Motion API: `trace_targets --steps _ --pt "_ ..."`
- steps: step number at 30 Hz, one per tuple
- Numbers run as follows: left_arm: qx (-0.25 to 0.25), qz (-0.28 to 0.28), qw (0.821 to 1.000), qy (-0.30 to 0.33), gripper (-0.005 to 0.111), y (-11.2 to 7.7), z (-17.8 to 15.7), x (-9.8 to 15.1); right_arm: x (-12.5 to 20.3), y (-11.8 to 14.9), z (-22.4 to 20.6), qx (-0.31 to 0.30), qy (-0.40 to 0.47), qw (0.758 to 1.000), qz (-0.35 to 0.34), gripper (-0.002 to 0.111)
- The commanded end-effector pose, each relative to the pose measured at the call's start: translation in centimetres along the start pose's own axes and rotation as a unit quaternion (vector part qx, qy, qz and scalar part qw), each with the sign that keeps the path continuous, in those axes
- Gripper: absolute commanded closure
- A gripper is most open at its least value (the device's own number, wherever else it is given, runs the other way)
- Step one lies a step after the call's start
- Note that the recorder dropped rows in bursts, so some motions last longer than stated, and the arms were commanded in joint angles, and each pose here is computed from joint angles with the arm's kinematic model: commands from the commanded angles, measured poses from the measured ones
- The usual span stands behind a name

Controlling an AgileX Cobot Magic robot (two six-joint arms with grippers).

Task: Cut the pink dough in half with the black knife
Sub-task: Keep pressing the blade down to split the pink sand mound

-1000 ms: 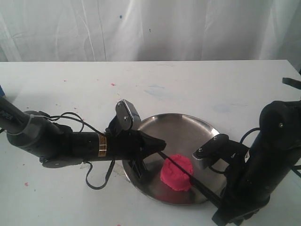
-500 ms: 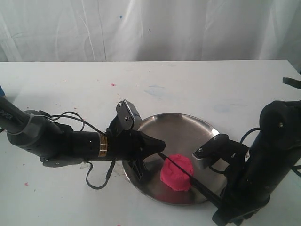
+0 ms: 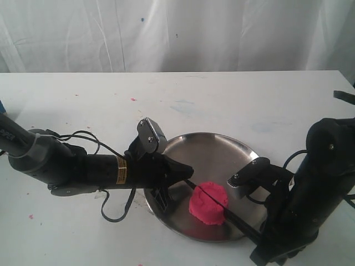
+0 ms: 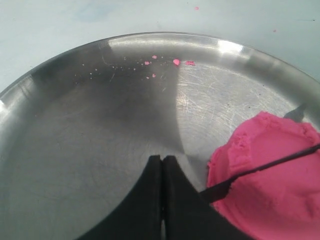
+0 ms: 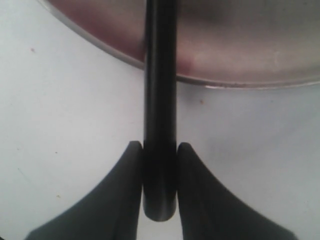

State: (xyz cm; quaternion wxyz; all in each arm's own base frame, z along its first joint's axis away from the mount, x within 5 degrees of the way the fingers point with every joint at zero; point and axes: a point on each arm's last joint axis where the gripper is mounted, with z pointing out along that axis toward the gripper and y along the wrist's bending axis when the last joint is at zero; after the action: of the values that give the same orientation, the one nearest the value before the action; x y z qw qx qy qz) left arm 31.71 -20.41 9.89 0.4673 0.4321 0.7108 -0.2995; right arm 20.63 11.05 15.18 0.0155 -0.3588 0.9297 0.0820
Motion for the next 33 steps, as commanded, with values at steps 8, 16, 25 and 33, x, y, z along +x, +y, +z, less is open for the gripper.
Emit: trace_targets --steps 8,16,25,33 --pt "-0.004 0.005 0.999 0.051 0.107 -0.06 -0.03 1.29 0.06 0.00 0.18 -0.001 0.007 1.000 0.002 0.108" --pt "-0.004 0.005 0.999 0.051 0.107 -0.06 -0.03 1.29 0.06 0.00 0.18 -0.001 0.007 1.000 0.002 0.108" --pt "-0.003 0.005 0.999 0.050 0.107 -0.07 -0.03 1.29 -0.67 -0.04 -0.55 -0.004 0.005 1.000 0.001 0.108" --pt "-0.003 0.005 0.999 0.050 0.107 -0.07 -0.03 1.29 -0.74 -0.05 -0.60 -0.003 0.003 1.000 0.001 0.108"
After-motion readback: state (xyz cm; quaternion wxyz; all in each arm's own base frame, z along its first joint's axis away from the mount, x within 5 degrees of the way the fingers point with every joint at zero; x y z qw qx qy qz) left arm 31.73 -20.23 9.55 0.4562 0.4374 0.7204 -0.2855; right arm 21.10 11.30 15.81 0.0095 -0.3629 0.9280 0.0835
